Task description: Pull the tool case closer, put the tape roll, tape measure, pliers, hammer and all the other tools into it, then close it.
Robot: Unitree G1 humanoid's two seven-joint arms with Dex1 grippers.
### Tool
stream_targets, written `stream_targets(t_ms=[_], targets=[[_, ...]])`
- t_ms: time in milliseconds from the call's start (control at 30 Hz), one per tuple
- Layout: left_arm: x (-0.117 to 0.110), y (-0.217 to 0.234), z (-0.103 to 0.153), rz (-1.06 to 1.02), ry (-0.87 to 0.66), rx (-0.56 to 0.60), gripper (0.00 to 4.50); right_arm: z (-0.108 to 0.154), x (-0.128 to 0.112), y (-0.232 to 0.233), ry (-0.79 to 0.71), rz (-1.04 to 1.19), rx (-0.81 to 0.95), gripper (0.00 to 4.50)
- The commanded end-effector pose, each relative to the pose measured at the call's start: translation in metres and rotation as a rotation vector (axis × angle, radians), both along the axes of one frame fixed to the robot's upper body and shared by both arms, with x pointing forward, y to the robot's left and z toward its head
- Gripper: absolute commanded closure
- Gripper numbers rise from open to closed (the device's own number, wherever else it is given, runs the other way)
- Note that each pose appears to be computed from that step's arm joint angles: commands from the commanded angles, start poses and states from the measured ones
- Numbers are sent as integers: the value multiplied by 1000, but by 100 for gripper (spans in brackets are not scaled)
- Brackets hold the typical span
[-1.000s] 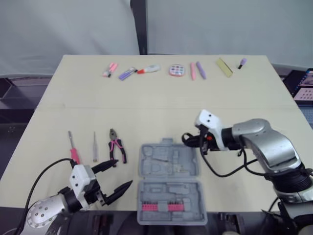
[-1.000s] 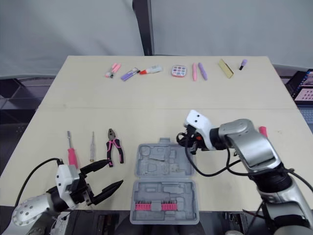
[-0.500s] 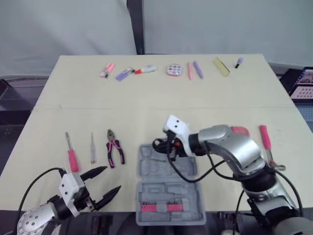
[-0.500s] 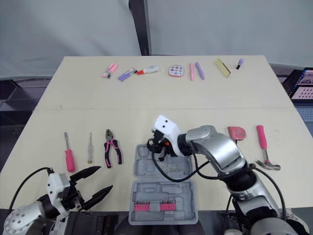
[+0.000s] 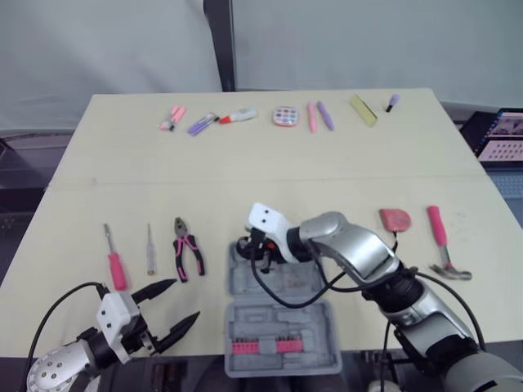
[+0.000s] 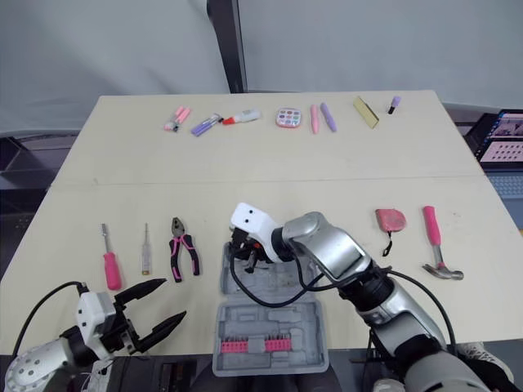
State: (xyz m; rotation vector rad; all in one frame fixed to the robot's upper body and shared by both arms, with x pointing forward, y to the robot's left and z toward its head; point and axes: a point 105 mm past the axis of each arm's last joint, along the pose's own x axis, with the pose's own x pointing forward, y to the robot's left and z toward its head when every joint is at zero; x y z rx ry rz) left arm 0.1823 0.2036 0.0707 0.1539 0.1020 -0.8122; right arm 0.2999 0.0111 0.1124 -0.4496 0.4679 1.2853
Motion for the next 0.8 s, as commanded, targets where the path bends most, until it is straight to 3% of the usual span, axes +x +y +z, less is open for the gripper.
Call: stream_targets(t_ms=[33,800], targets=[[0,-3,2,-13,-21,6,0,5,0,12,-43,36,14,448],[2,-13,15,-3,-36,26,0,-15,8,25,-57,57,-18,448]])
